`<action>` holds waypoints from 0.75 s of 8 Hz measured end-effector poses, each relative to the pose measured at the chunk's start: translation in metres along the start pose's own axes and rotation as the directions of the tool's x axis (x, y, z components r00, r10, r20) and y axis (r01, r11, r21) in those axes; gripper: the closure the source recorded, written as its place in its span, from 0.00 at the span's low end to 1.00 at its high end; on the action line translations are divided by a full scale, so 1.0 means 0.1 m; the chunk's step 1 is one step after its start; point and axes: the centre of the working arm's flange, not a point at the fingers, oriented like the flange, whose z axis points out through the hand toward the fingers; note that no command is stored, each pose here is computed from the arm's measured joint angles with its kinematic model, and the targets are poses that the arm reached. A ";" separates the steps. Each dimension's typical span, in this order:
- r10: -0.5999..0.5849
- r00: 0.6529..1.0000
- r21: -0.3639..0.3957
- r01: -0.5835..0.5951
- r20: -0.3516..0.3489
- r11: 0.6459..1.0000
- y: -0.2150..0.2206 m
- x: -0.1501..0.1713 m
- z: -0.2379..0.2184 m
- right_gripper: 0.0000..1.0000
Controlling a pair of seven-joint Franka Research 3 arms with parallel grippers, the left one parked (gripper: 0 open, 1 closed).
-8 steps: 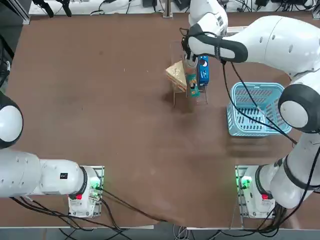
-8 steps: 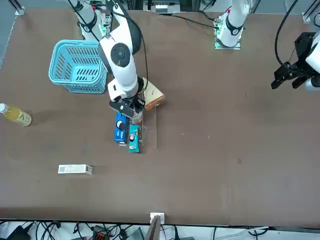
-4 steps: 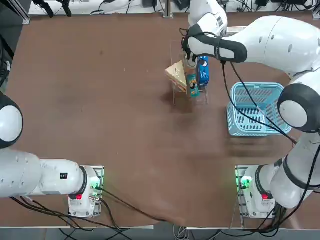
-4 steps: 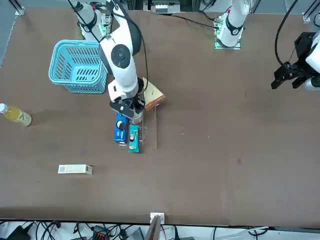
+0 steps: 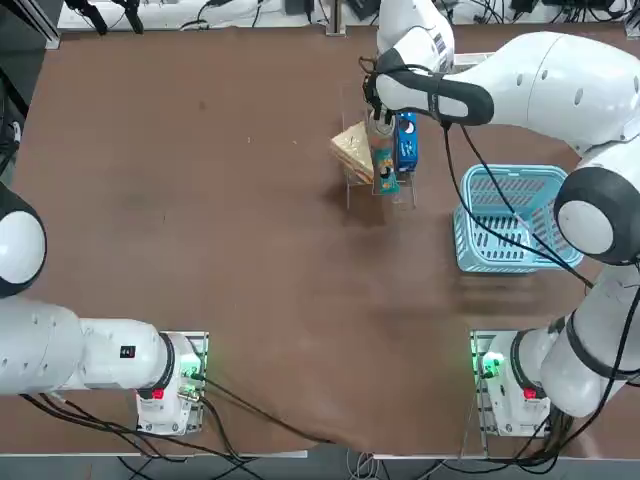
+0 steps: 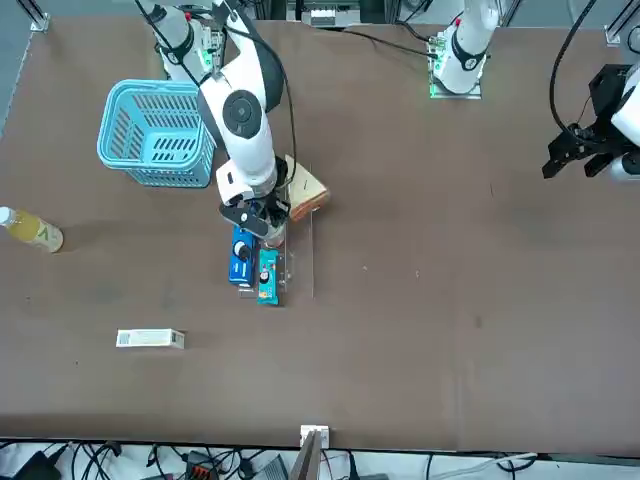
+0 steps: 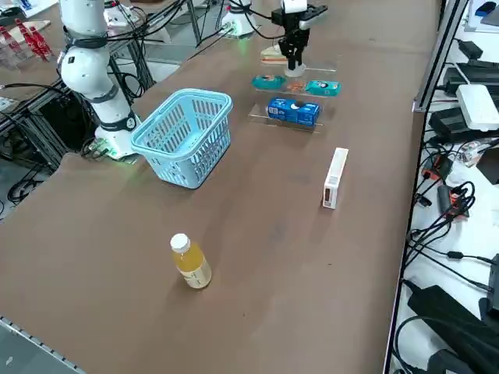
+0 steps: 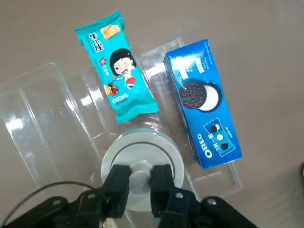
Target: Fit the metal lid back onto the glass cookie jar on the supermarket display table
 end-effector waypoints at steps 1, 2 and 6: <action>-0.001 1.000 -0.001 0.001 0.000 1.000 0.00 0.00 0.00 0.72; -0.001 1.000 -0.001 0.001 0.000 1.000 0.00 0.00 0.00 0.72; -0.005 1.000 -0.004 0.005 -0.003 1.000 -0.01 -0.01 0.01 0.72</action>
